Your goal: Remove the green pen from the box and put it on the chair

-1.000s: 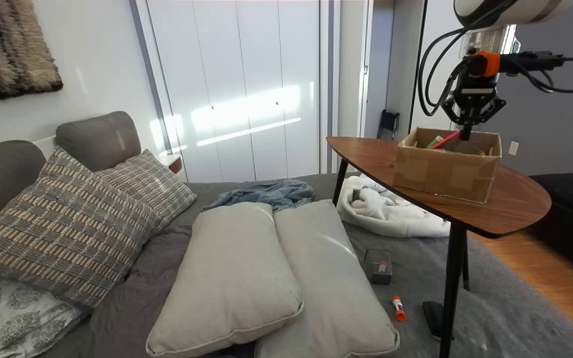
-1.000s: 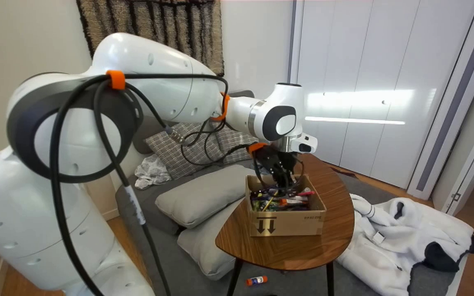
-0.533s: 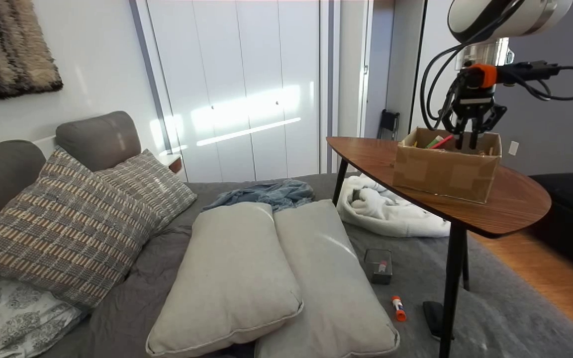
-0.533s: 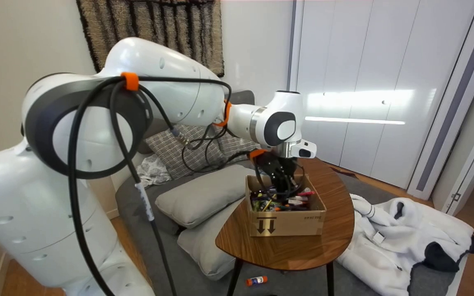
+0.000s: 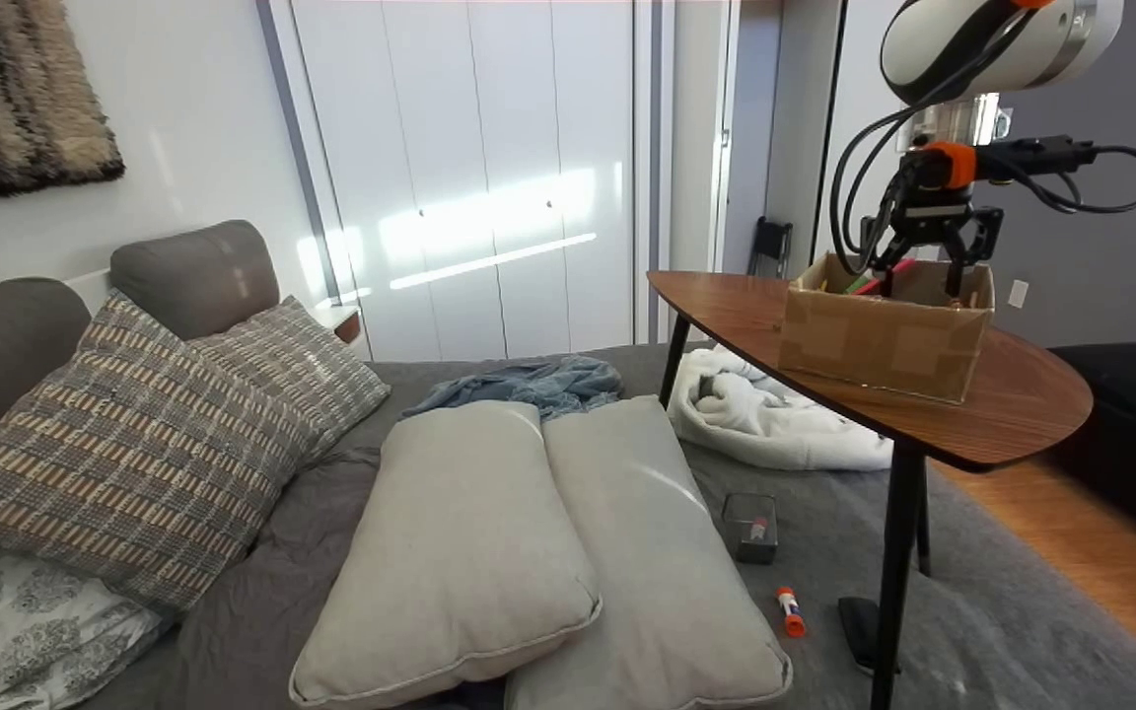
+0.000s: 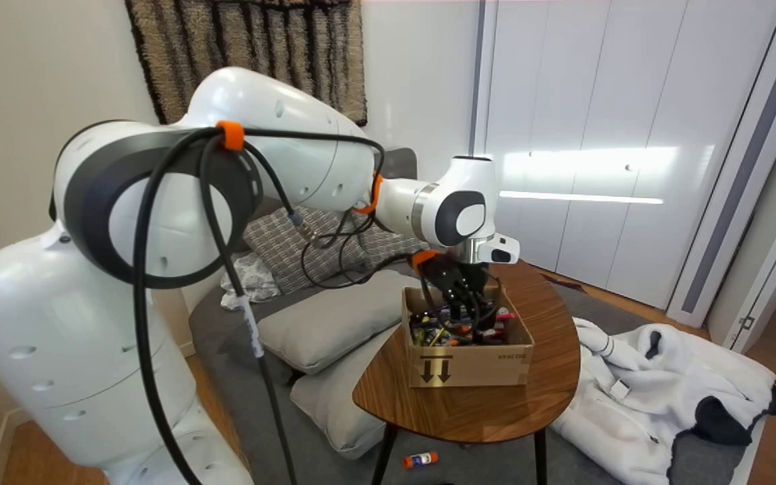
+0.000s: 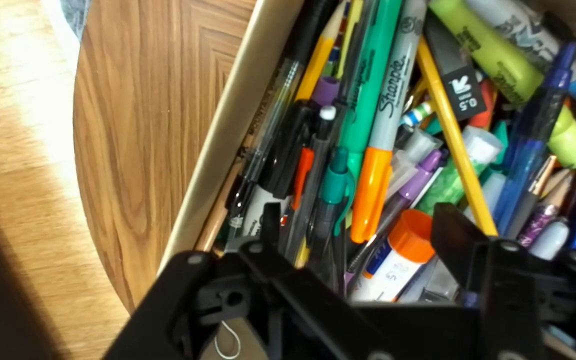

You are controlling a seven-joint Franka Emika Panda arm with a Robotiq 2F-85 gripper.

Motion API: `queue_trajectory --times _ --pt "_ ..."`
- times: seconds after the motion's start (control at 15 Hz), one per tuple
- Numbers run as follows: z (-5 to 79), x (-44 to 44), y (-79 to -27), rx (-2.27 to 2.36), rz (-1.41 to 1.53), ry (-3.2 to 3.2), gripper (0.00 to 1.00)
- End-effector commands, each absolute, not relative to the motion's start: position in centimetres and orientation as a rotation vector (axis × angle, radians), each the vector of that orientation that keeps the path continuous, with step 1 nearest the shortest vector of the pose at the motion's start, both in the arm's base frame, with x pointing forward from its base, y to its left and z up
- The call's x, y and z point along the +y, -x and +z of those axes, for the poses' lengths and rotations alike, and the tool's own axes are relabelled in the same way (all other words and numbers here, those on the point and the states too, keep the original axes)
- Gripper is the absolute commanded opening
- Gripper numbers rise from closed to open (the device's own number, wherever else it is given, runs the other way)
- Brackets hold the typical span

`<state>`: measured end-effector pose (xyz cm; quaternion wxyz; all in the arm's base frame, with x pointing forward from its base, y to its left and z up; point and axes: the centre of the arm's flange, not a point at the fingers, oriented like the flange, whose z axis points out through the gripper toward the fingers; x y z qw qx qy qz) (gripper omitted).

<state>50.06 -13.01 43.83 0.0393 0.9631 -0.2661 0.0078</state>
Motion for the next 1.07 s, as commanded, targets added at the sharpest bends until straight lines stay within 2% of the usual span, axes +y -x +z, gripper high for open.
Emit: queue_trajectory --times 0.0,0.47,1.0 --pt "43.1 -13.0 -50.4 -0.806 0.045 -2.944 0.51" --pt "42.8 -13.6 -50.5 -0.822 0.017 -2.928 0.00" --pt "47.4 -13.9 -48.5 -0.810 0.094 -2.896 0.02"
